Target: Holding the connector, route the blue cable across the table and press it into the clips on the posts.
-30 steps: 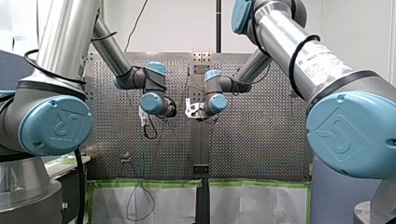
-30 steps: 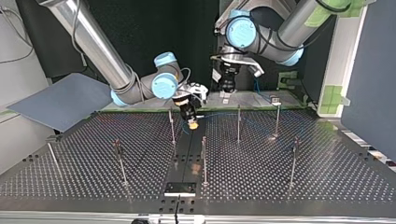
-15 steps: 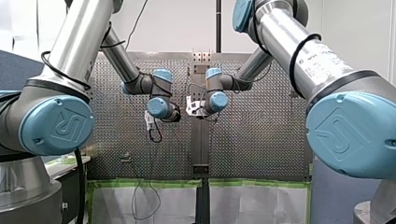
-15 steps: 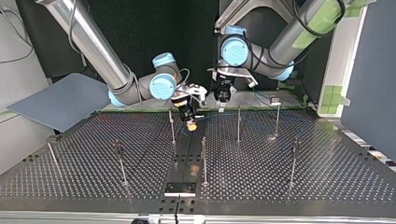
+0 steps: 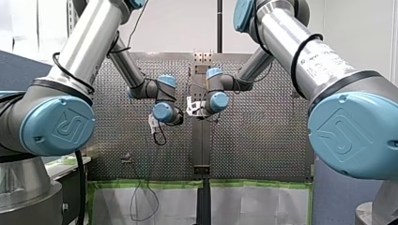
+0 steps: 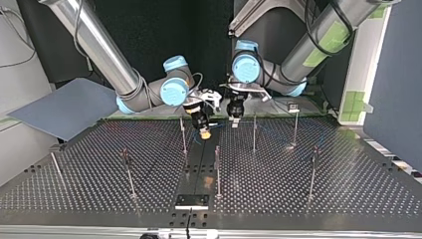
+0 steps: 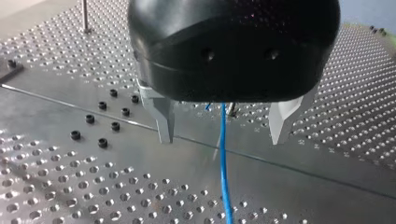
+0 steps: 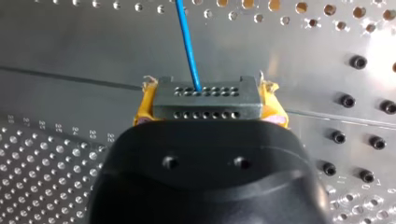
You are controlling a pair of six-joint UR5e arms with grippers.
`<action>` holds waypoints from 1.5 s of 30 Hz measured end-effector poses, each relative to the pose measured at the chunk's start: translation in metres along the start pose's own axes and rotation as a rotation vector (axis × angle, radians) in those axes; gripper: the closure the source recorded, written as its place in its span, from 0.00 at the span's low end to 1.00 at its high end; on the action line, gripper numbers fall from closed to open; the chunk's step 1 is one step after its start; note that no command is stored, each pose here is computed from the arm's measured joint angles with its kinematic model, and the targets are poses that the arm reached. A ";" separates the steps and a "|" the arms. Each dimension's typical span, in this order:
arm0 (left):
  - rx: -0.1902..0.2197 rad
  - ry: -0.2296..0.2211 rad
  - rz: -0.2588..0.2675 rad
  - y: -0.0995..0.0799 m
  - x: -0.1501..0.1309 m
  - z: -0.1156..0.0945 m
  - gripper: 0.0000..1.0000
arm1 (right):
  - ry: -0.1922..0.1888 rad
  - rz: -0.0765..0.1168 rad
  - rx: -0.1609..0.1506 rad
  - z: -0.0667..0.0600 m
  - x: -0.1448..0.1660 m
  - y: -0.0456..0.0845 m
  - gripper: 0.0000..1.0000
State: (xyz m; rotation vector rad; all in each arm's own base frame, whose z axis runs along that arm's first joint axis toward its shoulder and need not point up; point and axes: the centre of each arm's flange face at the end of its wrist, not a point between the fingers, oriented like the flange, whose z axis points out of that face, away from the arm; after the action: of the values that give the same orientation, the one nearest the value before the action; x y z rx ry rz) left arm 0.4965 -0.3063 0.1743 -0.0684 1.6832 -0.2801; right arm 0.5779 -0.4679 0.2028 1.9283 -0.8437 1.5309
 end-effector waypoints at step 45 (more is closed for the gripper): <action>-0.116 0.023 0.083 0.001 0.026 0.040 0.80 | 0.002 0.009 0.007 0.000 0.000 0.001 1.00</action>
State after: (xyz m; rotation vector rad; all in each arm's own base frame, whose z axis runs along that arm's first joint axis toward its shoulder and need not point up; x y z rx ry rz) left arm 0.5327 -0.3167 0.1447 -0.0818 1.7200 -0.1208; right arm 0.5777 -0.4688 0.2028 1.9302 -0.8481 1.5426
